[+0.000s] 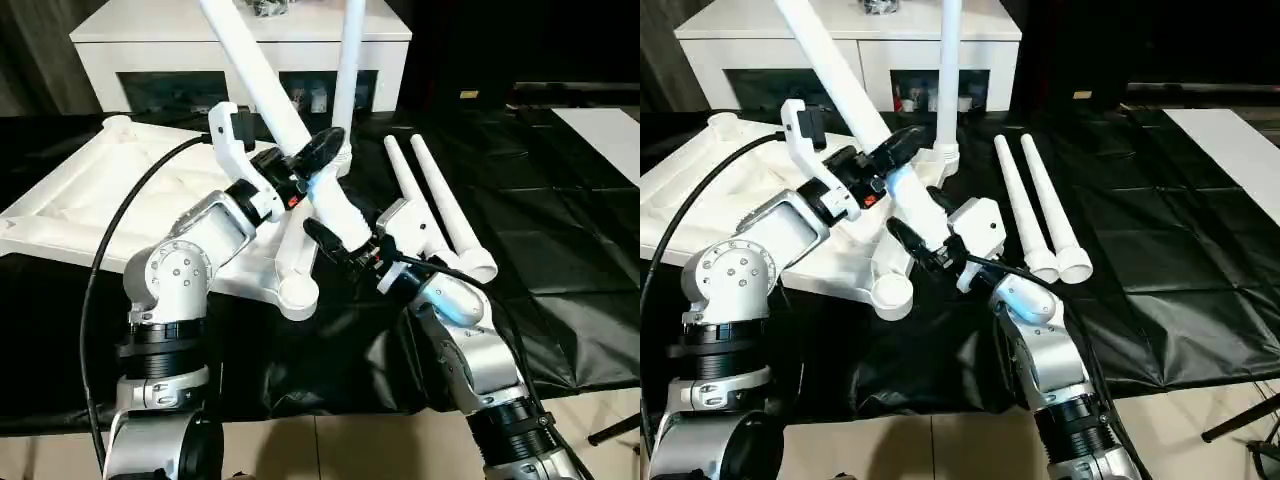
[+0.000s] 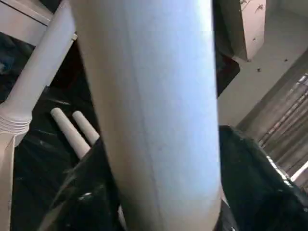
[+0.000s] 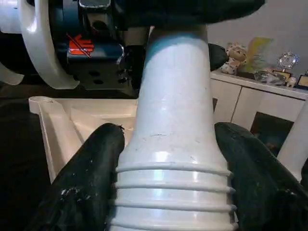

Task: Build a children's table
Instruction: Pick table leg

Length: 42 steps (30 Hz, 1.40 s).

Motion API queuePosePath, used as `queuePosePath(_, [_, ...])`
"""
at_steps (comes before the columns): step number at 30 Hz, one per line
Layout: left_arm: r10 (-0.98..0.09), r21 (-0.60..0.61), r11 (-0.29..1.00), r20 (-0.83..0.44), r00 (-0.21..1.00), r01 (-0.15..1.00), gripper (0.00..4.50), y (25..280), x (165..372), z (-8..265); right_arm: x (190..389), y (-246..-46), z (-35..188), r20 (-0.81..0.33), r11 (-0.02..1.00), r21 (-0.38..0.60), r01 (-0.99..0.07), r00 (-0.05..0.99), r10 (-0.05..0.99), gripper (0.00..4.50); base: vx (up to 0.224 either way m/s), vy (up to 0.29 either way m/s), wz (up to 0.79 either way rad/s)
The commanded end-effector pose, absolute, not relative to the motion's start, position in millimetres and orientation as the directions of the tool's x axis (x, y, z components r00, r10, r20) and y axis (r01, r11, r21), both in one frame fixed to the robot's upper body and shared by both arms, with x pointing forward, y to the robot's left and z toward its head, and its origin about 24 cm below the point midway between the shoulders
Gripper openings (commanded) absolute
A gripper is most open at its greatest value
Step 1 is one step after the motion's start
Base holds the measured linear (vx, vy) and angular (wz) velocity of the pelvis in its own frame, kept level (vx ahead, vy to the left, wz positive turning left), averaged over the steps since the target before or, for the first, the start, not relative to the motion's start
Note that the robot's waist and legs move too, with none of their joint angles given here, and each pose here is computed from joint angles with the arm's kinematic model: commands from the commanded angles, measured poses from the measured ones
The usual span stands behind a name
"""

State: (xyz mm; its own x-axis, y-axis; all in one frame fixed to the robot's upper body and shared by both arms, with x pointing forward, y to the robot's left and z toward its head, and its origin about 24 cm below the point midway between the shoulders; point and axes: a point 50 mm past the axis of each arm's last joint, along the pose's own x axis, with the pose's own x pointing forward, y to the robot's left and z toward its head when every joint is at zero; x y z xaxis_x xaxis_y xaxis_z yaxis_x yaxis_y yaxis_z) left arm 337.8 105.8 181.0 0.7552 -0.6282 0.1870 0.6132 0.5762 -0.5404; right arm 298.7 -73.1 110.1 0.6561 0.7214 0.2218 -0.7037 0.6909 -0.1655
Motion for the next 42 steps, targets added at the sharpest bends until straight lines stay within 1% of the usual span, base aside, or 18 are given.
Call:
queuePosePath(1, [-0.628, -0.532, 0.583, 0.185, 0.756, 0.614, 2.61, 106, 339, 183, 297.8, -71.7, 116, 0.235, 0.68, -0.187, -0.709, 0.64, 0.732, 2.74, 0.0, 0.0, 0.0])
queuePosePath(2, [-0.628, -0.531, 0.583, 0.185, 0.756, 0.615, 2.47, 106, 339, 184, 297.7, -71.5, 116, 0.234, 0.68, -0.188, -0.709, 0.64, 0.732, 2.74, 0.0, 0.0, 0.0])
queuePosePath(5, [-0.621, -0.528, 0.582, 0.202, 0.757, 0.619, 2.39, 109, 339, 187, 298.5, -71.4, 116, 0.222, 0.677, -0.205, -0.707, 0.64, 0.736, 2.74, 0.0, 0.0, 0.0])
queuePosePath(6, [-0.621, -0.527, 0.582, 0.203, 0.757, 0.619, 2.19, 109, 339, 187, 298.5, -71.5, 116, 0.222, 0.675, -0.206, -0.708, 0.638, 0.737, 3.09, 0.0, 0.0, 0.0])
queuePosePath(7, [-0.621, -0.527, 0.582, 0.203, 0.757, 0.619, 2.18, 109, 339, 187, 298.4, -71.5, 116, 0.221, 0.674, -0.206, -0.71, 0.637, 0.738, 3.3, 0.0, 0.0, 0.0])
queuePosePath(12, [-0.616, -0.517, 0.593, 0.203, 0.761, 0.617, 2.03, 113, 340, 189, 301.5, -75.8, 121, 0.226, 0.668, -0.131, -0.733, 0.634, 0.74, 3.77, 0.0, 0.0, 0.0])
queuePosePath(15, [-0.618, -0.505, 0.599, 0.203, 0.76, 0.622, 1.99, 115, 342, 191, 304.7, -82.2, 128, 0.205, 0.617, -0.003, -0.787, 0.603, 0.771, 3.92, 0.0, 0.0, 0.0])
queuePosePath(16, [-0.618, -0.502, 0.601, 0.201, 0.76, 0.622, 1.98, 116, 343, 191, 306.0, -90.1, 135, 0.211, 0.534, 0.151, -0.832, 0.554, 0.805, 3.93, 0.0, 0.0, 0.0])
queuePosePath(18, [-0.618, -0.501, 0.602, 0.2, 0.76, 0.622, 1.97, 117, 343, 191, 306.4, -93.1, 138, 0.219, 0.502, 0.199, -0.842, 0.538, 0.814, 3.93, 0.0, 0.0, 0.0])
queuePosePath(19, [-0.624, -0.495, 0.602, 0.197, 0.756, 0.626, 1.97, 117, 343, 191, 309.8, -101.6, 143, 0.227, 0.472, 0.25, -0.846, 0.525, 0.82, 3.93, 0.0, 0.0, 0.0])
queuePosePath(20, [-0.625, -0.495, 0.602, 0.197, 0.755, 0.627, 1.97, 117, 343, 191, 310.0, -102.2, 143, 0.226, 0.47, 0.252, -0.846, 0.524, 0.821, 3.93, 0.0, 0.0, 0.0])
queuePosePath(22, [-0.646, -0.478, 0.593, 0.198, 0.738, 0.647, 1.97, 116, 343, 193, 318.4, -119.5, 145, 0.171, 0.47, 0.275, -0.838, 0.524, 0.834, 3.93, 0.0, 0.0, 0.0])
queuePosePath(25, [-0.653, -0.473, 0.589, 0.199, 0.731, 0.655, 1.97, 115, 342, 193, 320.5, -124.9, 145, 0.144, 0.465, 0.295, -0.835, 0.52, 0.842, 3.93, 0.0, 0.0, 0.0])
queuePosePath(28, [-0.673, -0.461, 0.578, 0.197, 0.713, 0.673, 1.97, 114, 341, 194, 327.8, -139.9, 149, 0.063, 0.462, 0.394, -0.794, 0.525, 0.849, 3.93, 0.0, 0.0, 0.0])
queuePosePath(29, [-0.676, -0.46, 0.577, 0.196, 0.711, 0.675, 1.97, 113, 341, 194, 328.3, -140.2, 150, 0.059, 0.461, 0.401, -0.792, 0.525, 0.849, 3.93, 0.0, 0.0, 0.0])
queuePosePath(30, [-0.695, -0.451, 0.565, 0.192, 0.693, 0.691, 1.97, 111, 339, 194, 330.2, -141.4, 153, 0.037, 0.445, 0.443, -0.779, 0.511, 0.859, 3.93, 0.0, 0.0, 0.0])
queuePosePath(38, [-0.735, -0.434, 0.532, 0.189, 0.651, 0.727, 1.97, 107, 335, 195, 334.1, -134.6, 162, 0.001, 0.401, 0.444, -0.801, 0.448, 0.894, 3.93, 0.0, 0.0, 0.0])
queuePosePath(42, [-0.791, -0.419, 0.475, 0.182, 0.584, 0.774, 1.97, 101, 328, 193, 330.1, -125.5, 162, -0.03, 0.34, 0.431, -0.836, 0.364, 0.931, 3.93, 0.0, 0.0, 0.0])
